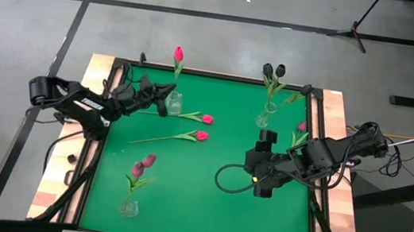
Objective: Sort flowers into vase by color
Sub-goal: Put the bottom pink flower into the top left transparent vase, then put the top pink flower into the top left transparent vase
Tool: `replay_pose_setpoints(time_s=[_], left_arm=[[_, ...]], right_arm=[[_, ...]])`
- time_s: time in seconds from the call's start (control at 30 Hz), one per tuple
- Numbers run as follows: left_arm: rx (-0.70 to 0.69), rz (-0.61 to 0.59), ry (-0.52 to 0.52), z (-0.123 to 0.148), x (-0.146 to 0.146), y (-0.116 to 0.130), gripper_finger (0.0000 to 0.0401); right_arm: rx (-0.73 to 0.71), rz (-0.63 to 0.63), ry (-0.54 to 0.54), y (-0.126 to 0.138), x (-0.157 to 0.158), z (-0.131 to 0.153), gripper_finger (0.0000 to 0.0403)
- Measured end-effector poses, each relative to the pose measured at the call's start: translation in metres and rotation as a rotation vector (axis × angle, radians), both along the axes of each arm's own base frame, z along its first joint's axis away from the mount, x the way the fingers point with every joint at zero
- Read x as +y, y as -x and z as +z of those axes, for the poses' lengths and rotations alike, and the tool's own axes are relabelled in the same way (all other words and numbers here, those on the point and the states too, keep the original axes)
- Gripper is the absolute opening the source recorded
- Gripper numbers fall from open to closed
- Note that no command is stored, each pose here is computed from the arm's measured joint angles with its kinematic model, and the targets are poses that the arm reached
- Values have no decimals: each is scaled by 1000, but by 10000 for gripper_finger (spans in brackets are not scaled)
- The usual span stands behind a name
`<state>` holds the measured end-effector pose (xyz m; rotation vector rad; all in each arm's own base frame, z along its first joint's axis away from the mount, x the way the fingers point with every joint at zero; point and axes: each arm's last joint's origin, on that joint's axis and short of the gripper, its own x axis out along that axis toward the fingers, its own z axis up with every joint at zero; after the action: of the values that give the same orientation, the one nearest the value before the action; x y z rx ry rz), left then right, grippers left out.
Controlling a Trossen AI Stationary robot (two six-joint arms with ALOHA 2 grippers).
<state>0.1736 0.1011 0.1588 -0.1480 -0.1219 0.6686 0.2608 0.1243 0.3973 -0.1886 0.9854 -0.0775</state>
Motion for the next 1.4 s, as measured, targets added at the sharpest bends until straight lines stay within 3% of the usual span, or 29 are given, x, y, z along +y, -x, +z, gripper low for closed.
replay_pose_setpoints(time_s=[0.17, 0.43, 0.7, 1.03, 1.3, 1.4], left_arm=[[-59, 50, -9, 9, 0, 3, 16], [57, 45, 80, -5, -1, 3, 83], [59, 35, 80, -5, -3, 1, 137], [56, 78, 76, -2, -4, 3, 151], [-60, 49, 26, 20, -12, 8, 151], [-102, 27, 72, 25, -17, 11, 151]], right_arm=[[2, 4, -9, 0, 0, 0, 227], [10, 20, -18, 0, 1, 0, 227], [10, 20, -18, 0, 1, 0, 227], [9, 20, -18, 0, 1, 0, 227], [10, 21, -18, 0, 1, 0, 227], [10, 21, -18, 0, 1, 0, 227]])
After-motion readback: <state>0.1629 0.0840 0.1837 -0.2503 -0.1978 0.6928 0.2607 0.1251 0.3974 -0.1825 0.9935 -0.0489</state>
